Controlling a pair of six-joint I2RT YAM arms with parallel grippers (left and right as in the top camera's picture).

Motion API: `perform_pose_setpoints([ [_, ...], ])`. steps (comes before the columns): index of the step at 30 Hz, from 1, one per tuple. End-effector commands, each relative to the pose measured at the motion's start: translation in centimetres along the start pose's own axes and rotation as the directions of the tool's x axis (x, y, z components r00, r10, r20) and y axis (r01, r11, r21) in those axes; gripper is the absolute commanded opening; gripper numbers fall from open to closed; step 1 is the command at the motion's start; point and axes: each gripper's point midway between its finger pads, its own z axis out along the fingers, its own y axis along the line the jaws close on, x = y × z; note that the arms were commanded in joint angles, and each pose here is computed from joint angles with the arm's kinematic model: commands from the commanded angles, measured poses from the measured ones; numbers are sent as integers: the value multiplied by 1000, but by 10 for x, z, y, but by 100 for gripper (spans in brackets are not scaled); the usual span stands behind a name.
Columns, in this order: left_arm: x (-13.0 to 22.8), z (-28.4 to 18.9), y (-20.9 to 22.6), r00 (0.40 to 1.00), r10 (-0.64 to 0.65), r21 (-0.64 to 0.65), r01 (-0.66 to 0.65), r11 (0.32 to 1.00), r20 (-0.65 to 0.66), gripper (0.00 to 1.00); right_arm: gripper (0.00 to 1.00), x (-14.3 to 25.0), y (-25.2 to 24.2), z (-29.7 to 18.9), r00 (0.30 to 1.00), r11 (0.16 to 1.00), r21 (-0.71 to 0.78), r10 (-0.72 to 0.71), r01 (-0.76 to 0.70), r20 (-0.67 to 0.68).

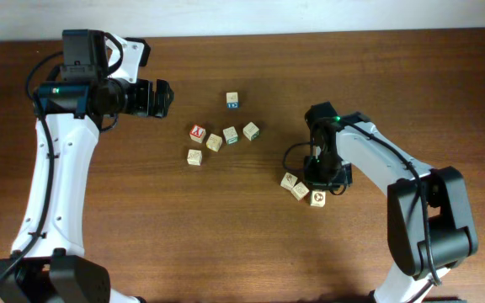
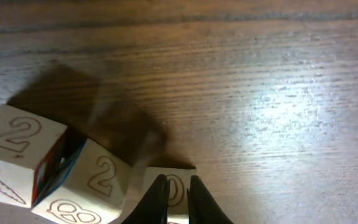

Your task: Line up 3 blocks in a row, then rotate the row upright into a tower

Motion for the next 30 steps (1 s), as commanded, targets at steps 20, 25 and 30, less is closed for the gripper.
perform_pose_setpoints([
  [20, -7, -5, -1, 1000, 20, 6, -20, 1000, 22, 99, 17, 47, -9, 13, 977, 959, -185, 210, -213, -39],
  [25, -7, -5, -1, 1000, 20, 6, -20, 1000, 22, 99, 17, 30, 21, 12, 986, 935, -315, 169, -163, -9],
  [30, -7, -5, -1, 1000, 20, 6, -20, 1000, 22, 99, 16, -18, 50, -6, 972, 881, -468, 163, -66, 169],
])
